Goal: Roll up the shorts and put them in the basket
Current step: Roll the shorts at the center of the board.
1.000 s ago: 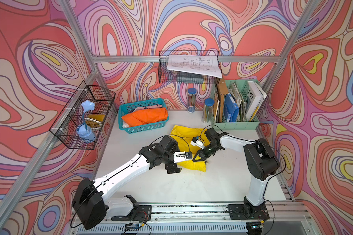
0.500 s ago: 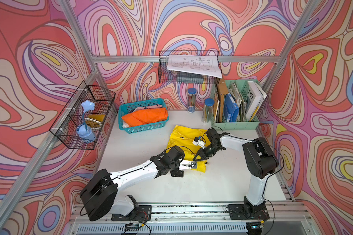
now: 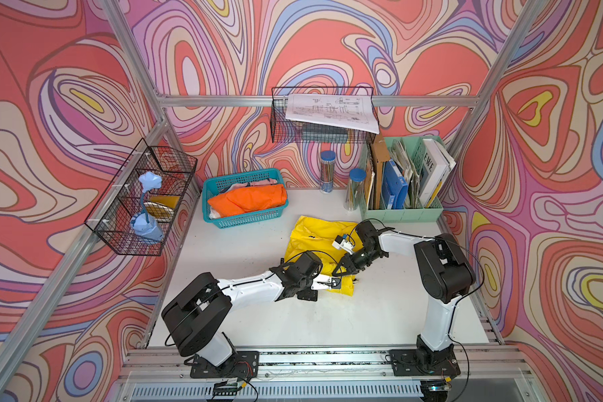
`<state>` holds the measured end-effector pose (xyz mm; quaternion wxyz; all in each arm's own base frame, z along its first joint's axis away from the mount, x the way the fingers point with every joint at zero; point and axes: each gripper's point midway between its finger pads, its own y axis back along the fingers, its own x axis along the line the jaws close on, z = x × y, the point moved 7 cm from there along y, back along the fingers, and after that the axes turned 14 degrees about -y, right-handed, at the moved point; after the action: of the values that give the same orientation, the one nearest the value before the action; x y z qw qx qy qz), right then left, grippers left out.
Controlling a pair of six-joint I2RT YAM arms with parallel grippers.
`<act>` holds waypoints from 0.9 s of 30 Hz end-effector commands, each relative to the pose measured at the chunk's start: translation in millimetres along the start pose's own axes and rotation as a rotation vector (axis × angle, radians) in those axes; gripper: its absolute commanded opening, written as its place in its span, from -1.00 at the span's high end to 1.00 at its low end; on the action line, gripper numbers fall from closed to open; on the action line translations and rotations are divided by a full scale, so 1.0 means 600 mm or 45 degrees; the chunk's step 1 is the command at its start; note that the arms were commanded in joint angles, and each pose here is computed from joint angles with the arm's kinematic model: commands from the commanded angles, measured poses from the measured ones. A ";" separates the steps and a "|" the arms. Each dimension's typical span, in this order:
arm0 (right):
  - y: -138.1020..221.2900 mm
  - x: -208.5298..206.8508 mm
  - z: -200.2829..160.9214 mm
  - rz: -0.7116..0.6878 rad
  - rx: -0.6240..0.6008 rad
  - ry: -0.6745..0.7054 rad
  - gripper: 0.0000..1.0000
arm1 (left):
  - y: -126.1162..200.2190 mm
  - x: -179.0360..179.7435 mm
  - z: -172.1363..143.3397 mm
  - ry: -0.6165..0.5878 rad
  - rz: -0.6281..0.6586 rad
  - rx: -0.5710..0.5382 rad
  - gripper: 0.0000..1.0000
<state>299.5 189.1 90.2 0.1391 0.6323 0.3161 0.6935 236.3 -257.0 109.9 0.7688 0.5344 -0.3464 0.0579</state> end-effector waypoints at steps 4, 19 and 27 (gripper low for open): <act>-0.011 -0.027 -0.027 -0.044 0.097 -0.045 1.00 | -0.020 0.010 -0.001 -0.017 0.040 0.014 -0.97; -0.013 -0.028 -0.026 -0.032 0.099 -0.045 1.00 | -0.044 0.005 -0.032 0.071 -0.053 0.024 -0.85; -0.014 -0.029 -0.030 -0.031 0.092 -0.019 0.85 | -0.052 -0.006 -0.037 0.083 -0.169 0.030 0.28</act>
<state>294.9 186.4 87.1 0.1210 0.6315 0.3200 0.6958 257.9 -261.3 91.0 0.7829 0.5301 -0.3227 0.0444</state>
